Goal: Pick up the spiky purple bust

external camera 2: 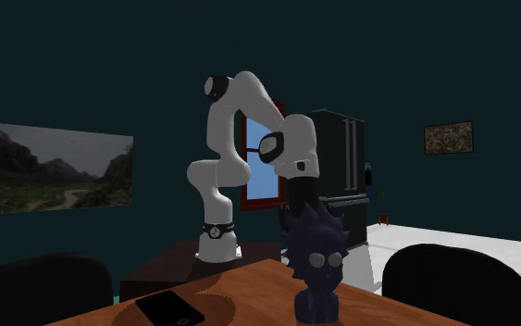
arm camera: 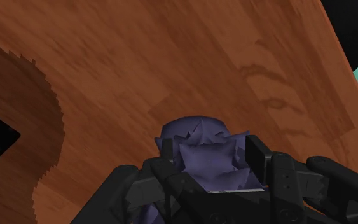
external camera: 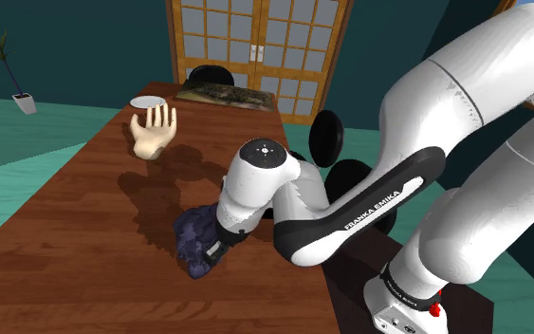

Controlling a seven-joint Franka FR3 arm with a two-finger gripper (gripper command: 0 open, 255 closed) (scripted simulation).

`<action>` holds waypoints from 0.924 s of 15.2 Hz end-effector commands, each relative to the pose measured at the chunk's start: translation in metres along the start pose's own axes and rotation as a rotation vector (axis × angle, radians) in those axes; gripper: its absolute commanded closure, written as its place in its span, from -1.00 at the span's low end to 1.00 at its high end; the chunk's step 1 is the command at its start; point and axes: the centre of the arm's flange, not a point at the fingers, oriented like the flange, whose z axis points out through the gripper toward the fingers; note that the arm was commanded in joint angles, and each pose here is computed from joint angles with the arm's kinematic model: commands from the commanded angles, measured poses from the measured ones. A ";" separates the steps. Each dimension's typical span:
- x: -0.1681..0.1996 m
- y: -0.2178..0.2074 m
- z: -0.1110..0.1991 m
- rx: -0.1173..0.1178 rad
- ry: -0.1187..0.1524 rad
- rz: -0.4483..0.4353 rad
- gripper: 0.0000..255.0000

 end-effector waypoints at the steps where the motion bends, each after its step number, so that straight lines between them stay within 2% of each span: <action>1: 0.002 0.000 -0.008 0.000 -0.001 0.000 1.00; 14: 0.017 0.000 -0.075 0.000 -0.001 0.000 1.00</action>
